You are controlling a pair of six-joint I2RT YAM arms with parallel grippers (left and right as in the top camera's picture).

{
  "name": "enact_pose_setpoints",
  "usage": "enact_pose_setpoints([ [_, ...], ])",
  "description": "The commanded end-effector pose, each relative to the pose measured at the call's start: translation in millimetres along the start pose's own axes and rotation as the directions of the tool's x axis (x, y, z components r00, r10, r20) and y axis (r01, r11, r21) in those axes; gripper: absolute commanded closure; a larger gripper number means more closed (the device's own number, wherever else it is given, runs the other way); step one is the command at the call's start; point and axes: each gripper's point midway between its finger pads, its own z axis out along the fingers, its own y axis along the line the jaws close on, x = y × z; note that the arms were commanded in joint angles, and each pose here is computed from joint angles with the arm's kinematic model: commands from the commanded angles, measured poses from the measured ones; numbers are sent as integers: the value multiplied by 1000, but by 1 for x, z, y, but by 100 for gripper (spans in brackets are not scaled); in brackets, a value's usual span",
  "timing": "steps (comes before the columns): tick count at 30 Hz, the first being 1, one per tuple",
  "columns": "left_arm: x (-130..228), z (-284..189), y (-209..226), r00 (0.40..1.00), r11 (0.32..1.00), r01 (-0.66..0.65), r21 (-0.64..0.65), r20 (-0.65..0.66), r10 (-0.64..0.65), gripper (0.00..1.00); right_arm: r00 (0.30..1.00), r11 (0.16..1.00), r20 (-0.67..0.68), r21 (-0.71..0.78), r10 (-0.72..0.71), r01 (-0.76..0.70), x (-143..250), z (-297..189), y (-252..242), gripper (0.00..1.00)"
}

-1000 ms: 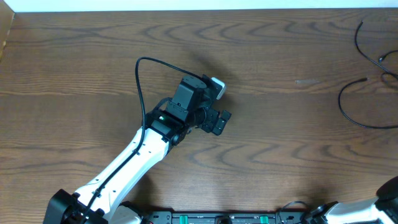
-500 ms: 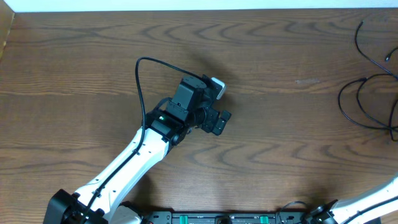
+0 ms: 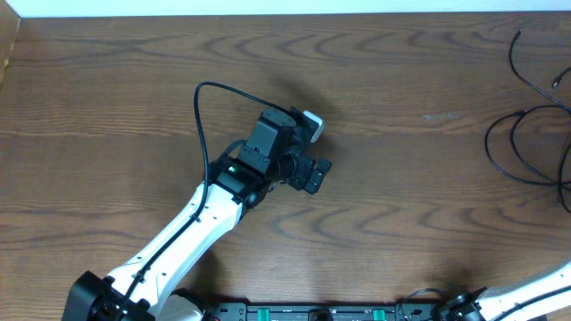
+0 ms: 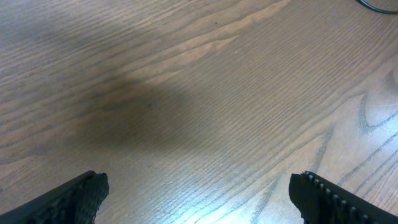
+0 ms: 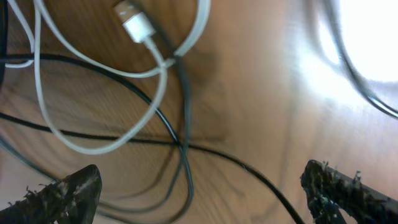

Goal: Untangle cables

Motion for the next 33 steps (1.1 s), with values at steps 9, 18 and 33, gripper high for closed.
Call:
enact_pose_setpoints([
  [9,-2,-2,-2,1000,1000,1,11,7,-1,2,935,963,256,-177,247,-206,-24,-149,-69,1],
  [18,-11,-2,-2,999,1000,-17,10,41,17,2,721,422,297,-649,-625,633,117,-199,72,1],
  [33,-60,-118,4,934,988,90,-127,356,-39,2,-297,-602,542,-564,-786,565,360,-198,9,1],
])
